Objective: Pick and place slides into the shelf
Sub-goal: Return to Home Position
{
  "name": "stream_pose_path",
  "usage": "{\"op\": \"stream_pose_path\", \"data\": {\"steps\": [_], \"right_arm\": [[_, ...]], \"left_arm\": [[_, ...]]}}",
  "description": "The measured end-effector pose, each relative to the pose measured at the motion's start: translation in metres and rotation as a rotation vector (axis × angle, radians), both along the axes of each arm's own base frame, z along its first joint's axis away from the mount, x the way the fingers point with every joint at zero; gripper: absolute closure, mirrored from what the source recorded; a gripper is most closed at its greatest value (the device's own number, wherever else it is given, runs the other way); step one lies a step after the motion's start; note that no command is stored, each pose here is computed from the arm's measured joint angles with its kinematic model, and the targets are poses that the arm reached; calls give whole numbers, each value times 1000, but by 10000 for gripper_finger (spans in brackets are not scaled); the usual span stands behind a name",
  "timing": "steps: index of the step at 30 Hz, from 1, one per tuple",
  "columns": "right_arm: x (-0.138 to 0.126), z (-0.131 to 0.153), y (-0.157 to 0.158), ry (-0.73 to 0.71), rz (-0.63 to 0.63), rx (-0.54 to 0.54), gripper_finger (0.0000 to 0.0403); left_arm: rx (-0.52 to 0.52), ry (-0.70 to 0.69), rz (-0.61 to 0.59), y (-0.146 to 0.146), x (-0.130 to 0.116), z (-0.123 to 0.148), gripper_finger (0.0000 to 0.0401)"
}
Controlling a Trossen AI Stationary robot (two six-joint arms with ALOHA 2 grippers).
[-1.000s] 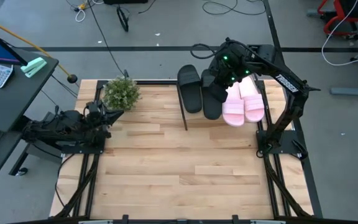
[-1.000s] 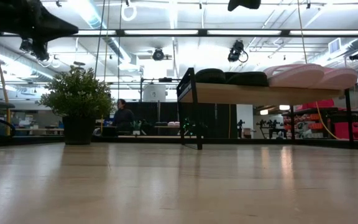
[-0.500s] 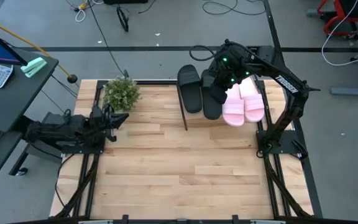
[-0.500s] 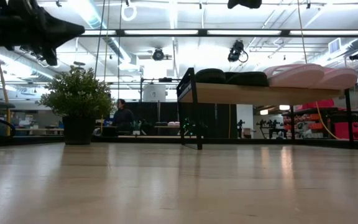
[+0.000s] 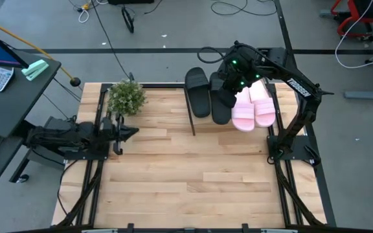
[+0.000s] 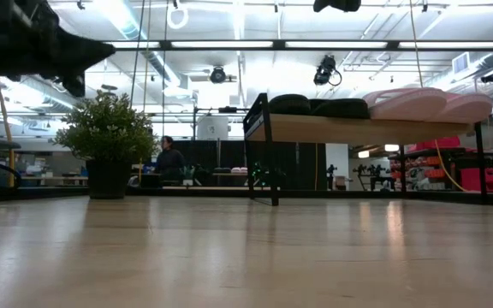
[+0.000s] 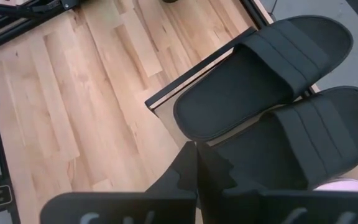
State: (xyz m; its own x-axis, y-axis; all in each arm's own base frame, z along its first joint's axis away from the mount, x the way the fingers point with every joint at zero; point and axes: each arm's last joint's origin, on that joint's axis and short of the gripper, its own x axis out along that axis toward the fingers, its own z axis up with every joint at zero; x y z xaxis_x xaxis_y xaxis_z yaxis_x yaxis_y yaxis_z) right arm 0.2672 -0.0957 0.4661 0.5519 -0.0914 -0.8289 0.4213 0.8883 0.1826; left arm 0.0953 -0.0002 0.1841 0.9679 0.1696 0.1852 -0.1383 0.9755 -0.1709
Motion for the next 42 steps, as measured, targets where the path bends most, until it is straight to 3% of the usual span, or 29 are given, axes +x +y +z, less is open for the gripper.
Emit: {"op": "stream_pose_path", "data": {"steps": [4, 14, 25, 31, 36, 42], "right_arm": [[0, 0, 0, 1, 5, -4, 403], [-1, -1, 2, 16, 62, 11, 403], [-1, 3, 28, 1, 249, -57, 403], [-46, -9, 45, 20, 258, -42, 403], [-87, -37, 63, -212, 227, -50, 403], [-128, -92, 79, -398, 162, -32, 403]], "left_arm": [[-25, 114, -53, -1, 2, -11, 400], [-16, 162, -123, -4, 3, -16, 400], [-123, 235, -128, -4, 8, -23, 393], [-117, 228, -128, -4, 8, -22, 390], [-121, 221, -128, -4, 8, -22, 369], [-121, 217, -128, -4, 8, -21, 356]]}}
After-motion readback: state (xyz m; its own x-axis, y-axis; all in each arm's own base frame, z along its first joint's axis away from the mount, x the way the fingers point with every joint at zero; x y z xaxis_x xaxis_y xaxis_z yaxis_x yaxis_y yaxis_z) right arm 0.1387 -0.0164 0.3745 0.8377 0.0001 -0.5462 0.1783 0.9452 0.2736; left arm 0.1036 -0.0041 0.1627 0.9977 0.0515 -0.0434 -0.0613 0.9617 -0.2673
